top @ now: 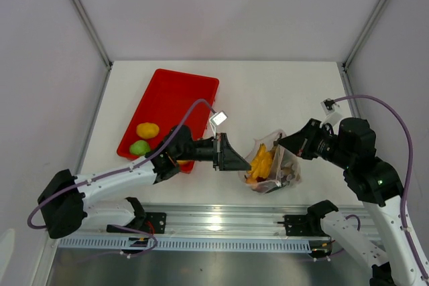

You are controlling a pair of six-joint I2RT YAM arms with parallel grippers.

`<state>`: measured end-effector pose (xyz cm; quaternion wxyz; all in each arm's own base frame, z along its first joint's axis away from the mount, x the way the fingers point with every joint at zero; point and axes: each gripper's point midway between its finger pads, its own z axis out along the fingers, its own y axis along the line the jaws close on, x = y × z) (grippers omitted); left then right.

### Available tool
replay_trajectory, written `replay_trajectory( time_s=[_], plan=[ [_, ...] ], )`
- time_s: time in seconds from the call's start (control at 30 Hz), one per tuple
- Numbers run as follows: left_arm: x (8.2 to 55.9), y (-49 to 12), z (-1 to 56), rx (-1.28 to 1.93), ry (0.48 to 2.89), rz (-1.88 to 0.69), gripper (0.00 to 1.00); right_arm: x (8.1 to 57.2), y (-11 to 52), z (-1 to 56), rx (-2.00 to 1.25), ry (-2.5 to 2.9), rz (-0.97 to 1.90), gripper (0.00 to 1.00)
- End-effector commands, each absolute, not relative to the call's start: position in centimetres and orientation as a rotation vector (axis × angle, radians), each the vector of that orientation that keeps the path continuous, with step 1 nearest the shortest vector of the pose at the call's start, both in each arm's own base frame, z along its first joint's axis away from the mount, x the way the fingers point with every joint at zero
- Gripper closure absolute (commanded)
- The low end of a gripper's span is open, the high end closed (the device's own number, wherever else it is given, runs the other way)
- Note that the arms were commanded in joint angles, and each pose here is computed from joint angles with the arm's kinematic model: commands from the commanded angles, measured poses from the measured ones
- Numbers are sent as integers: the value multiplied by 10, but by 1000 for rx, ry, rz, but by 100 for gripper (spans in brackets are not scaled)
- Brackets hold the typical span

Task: Place the food in the zip-top bag and seal the zipper
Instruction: Place the fake vegetable in the zipper food storage bag.

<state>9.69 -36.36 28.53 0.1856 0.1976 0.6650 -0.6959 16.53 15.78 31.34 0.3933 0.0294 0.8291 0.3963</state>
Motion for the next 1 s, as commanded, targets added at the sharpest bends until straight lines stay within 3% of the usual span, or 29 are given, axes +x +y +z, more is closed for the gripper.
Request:
replay_trajectory(
  time_s=[0.0,0.17,0.23,0.27,0.33,0.37,0.4,0.5,0.8,0.93,0.97],
  plan=[
    [110,-379,288,592,1856,-1873,99,159,162,352,31,1985,1076,100],
    [117,-397,271,623,1976,-1803,99,158,162,357,23,1979,1081,100],
    [119,-402,273,639,1982,-1794,93,158,162,357,20,1979,1074,100],
    [119,-402,272,642,1999,-1786,85,159,162,356,19,1984,1072,100],
    [117,-401,270,680,1992,-1752,42,161,162,354,19,1990,1062,100],
    [116,-399,272,679,1996,-1749,42,161,161,353,19,1990,1058,100],
    [117,-397,270,692,1992,-1718,26,161,161,351,18,1999,1051,100],
    [119,-382,275,697,1974,-1612,2,163,159,348,15,2002,1029,100],
    [124,-319,325,679,1738,-1323,0,164,153,335,14,2033,973,100],
    [161,-276,308,488,1862,-994,1,164,148,325,15,2055,925,100],
    [182,-248,293,321,1953,-806,1,164,146,322,10,2062,910,100]
  ],
)
